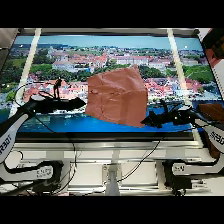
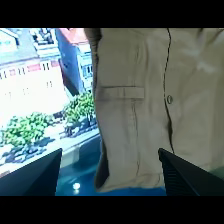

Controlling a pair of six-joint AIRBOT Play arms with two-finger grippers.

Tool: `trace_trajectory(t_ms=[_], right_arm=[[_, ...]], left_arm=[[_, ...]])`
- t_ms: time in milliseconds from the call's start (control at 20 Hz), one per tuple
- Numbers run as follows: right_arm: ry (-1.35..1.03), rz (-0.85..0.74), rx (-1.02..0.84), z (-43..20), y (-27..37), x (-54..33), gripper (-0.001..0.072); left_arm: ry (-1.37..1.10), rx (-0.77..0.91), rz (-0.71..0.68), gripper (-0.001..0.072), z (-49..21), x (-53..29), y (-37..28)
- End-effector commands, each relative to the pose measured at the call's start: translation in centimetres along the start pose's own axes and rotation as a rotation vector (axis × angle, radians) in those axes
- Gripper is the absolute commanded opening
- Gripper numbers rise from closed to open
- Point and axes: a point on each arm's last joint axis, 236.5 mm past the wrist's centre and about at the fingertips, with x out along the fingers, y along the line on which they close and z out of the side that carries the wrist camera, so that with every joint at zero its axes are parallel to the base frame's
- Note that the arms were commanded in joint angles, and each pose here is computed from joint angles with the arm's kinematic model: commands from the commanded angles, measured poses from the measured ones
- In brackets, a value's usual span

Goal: Fold the clothes and pants, and hang the long-sleeved shirts on hangers.

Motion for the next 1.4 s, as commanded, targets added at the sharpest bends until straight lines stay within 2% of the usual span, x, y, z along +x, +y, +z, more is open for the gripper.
trace_trajectory(t_ms=[0,300,600,700,800,850,900,950,1150,1350], right_arm=[[0.009,0.027,-0.066,-0.3,0.8,-0.2,0.0008],[-0.119,0.000,-0.155,1.7,2.5,-2.1,0.0006],[-0.144,-0.001,-0.187,1.7,3.3,-2.9,0.0006],[-0.144,-0.001,-0.187,1.7,3.3,-2.9,0.0006],[-0.141,0.000,-0.189,1.7,3.4,-2.9,0.0006],[-0.140,0.002,-0.194,1.6,3.5,-3.0,0.0006],[-0.135,0.005,-0.194,1.5,3.5,-2.9,0.0006],[-0.125,0.011,-0.198,1.2,3.7,-2.9,0.0006],[-0.072,0.065,-0.261,-0.2,5.1,-3.1,0.0006],[-0.159,0.076,-0.444,0.7,9.7,-6.7,0.0006]], left_arm=[[0.068,-0.038,-0.071,0.0687,-1.7,-1.9,-0.1],[0.137,0.060,-0.009,0.0687,-3.6,1.4,-1.3],[0.196,-0.035,0.001,0.0674,-5.6,5.2,-2.1],[0.186,-0.084,-0.036,0.0531,-5.6,6.2,-2.9],[0.167,-0.085,-0.069,0.0328,-5.2,6.7,-3.6],[0.154,-0.086,-0.082,0.0261,-4.9,6.7,-3.9],[0.143,-0.086,-0.094,0.0155,-4.6,6.7,-4.1],[0.138,-0.072,-0.100,0.0006,-4.5,6.7,-4.3],[0.123,-0.012,-0.149,0.0012,-3.1,5.5,-5.6],[0.064,0.135,-0.202,0.0010,0.9,0.6,-8.4]])
